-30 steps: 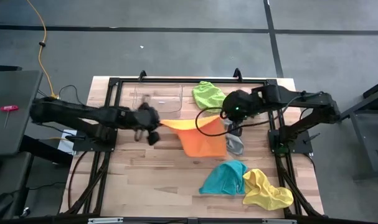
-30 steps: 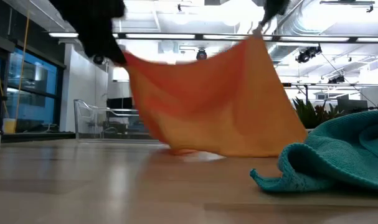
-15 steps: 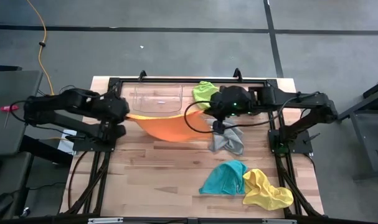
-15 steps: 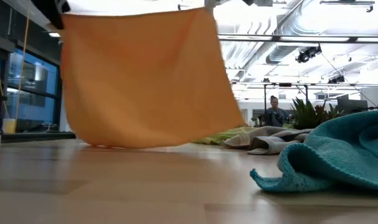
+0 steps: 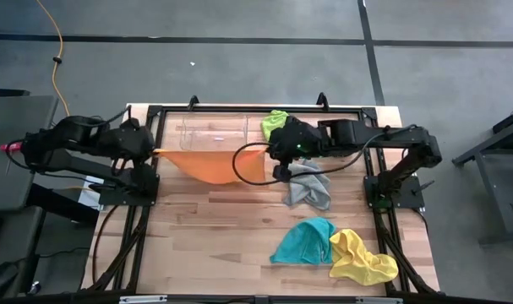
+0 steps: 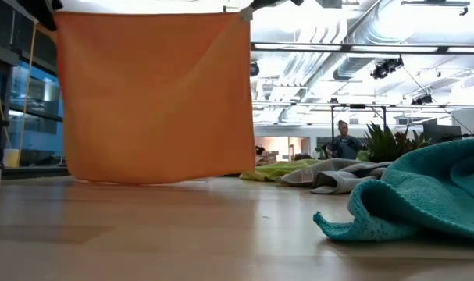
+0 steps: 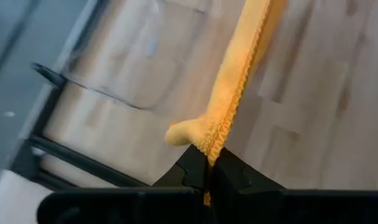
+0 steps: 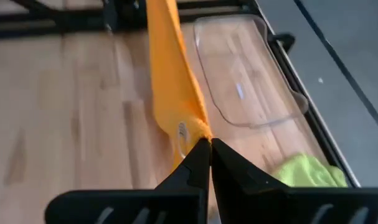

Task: Fold microfiber towels
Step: Fold the orange towel

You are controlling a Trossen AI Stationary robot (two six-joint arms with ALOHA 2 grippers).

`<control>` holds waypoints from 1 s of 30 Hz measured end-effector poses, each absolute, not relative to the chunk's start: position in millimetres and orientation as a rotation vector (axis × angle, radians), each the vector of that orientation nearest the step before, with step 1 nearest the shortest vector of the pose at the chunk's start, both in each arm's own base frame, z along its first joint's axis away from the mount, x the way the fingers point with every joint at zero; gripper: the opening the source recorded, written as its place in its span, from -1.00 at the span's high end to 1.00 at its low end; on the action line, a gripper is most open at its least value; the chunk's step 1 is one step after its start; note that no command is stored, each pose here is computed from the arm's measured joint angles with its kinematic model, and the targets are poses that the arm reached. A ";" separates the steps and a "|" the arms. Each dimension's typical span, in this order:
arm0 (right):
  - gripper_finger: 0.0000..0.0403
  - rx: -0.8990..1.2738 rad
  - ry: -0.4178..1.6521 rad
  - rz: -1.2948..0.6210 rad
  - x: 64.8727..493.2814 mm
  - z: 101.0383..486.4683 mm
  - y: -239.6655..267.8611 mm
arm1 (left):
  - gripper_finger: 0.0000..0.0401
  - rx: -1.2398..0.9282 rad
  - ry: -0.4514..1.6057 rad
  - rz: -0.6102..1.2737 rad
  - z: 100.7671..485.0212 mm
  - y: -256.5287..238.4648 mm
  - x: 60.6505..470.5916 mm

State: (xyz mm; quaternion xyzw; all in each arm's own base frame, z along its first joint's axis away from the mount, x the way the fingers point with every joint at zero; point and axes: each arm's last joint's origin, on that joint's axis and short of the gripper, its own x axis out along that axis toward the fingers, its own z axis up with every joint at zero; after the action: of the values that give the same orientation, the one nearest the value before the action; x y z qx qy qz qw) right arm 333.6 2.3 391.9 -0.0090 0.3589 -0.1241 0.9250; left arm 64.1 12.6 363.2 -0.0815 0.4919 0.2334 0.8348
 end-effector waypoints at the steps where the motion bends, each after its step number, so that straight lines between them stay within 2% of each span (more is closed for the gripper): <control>1: 1.00 -0.035 0.740 -0.263 333.4 391.6 4.1 | 1.00 -0.198 1.051 0.480 360.4 11.8 64.1; 10: 1.00 -0.115 0.914 -0.232 331.3 368.8 29.3 | 1.00 -0.362 1.100 0.386 319.5 -1.0 84.2; 16: 1.00 -0.087 1.025 -0.209 325.7 320.4 56.9 | 1.00 -0.437 1.099 0.326 293.8 -22.1 107.3; 22: 1.00 -0.075 1.027 -0.112 320.4 285.2 90.8 | 1.00 -0.512 1.127 0.254 268.7 -60.8 128.8; 30: 1.00 0.026 0.982 -0.027 317.6 262.1 114.5 | 1.00 -0.567 1.226 0.261 238.7 -117.9 142.4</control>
State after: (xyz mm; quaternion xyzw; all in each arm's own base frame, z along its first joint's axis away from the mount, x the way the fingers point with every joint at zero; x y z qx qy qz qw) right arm 317.6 114.5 262.1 0.0126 0.4714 -0.0128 0.8817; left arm 142.4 -117.9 238.7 -0.2615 0.5659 0.1207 0.7725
